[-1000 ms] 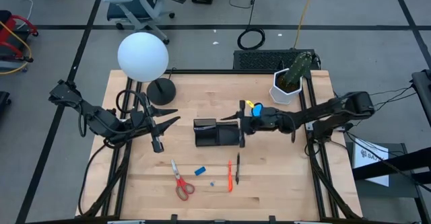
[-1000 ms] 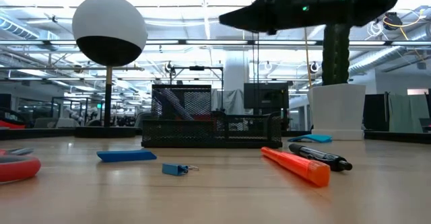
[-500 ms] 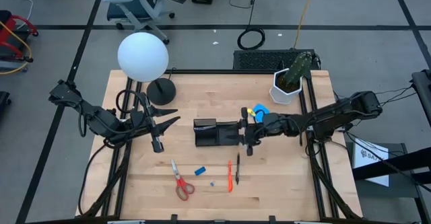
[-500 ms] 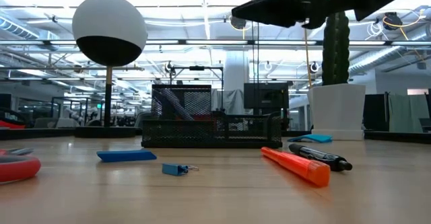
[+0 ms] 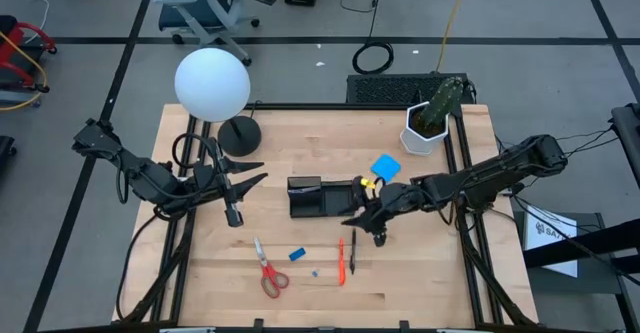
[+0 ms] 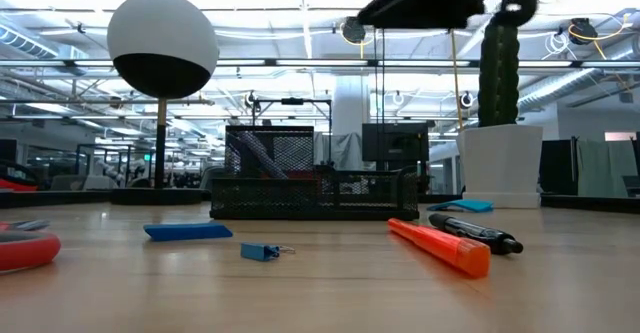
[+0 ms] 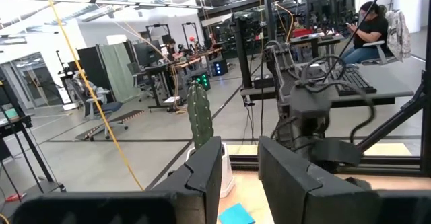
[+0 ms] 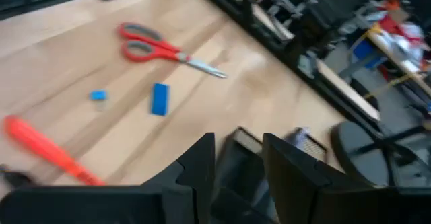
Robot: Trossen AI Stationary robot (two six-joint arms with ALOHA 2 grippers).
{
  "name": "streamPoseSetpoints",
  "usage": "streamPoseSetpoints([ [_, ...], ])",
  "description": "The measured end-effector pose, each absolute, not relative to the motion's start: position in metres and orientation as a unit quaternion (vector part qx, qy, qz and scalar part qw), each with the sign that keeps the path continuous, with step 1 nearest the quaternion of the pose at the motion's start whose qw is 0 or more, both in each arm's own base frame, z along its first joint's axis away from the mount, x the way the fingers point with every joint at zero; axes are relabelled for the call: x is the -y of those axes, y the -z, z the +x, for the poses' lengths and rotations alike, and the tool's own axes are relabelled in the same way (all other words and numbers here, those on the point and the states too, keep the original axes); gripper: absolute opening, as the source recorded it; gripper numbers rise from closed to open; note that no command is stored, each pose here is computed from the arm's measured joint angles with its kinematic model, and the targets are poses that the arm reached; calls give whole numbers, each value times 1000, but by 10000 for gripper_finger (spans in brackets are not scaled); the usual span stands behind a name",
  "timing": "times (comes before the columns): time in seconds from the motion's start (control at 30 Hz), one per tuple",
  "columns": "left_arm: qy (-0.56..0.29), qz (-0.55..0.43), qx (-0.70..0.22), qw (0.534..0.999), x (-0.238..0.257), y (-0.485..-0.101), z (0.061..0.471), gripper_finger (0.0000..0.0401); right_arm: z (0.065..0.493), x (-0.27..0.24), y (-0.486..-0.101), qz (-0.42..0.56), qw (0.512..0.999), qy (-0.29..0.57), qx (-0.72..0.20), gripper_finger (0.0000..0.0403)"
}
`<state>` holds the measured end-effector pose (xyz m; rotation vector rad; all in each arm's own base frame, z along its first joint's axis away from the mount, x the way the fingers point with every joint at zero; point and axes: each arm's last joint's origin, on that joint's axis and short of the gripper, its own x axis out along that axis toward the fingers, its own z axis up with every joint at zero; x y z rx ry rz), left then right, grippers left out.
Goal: Pick and place office supplies into organizer
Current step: Put the black pen into the black desk organizer
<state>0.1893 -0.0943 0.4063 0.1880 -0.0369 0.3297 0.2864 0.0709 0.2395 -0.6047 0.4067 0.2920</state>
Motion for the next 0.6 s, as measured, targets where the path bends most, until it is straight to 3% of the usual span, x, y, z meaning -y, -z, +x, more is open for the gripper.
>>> streamPoseSetpoints([
  [0.33, -164, 93, 18, 982, 94, -406, 189, 104, 275, -82, -227, -323, 889, -187, -264, 114],
  [0.6, -164, 93, 18, 982, 94, -406, 189, 104, 293, -90, -233, -362, 822, -234, -373, 102],
])
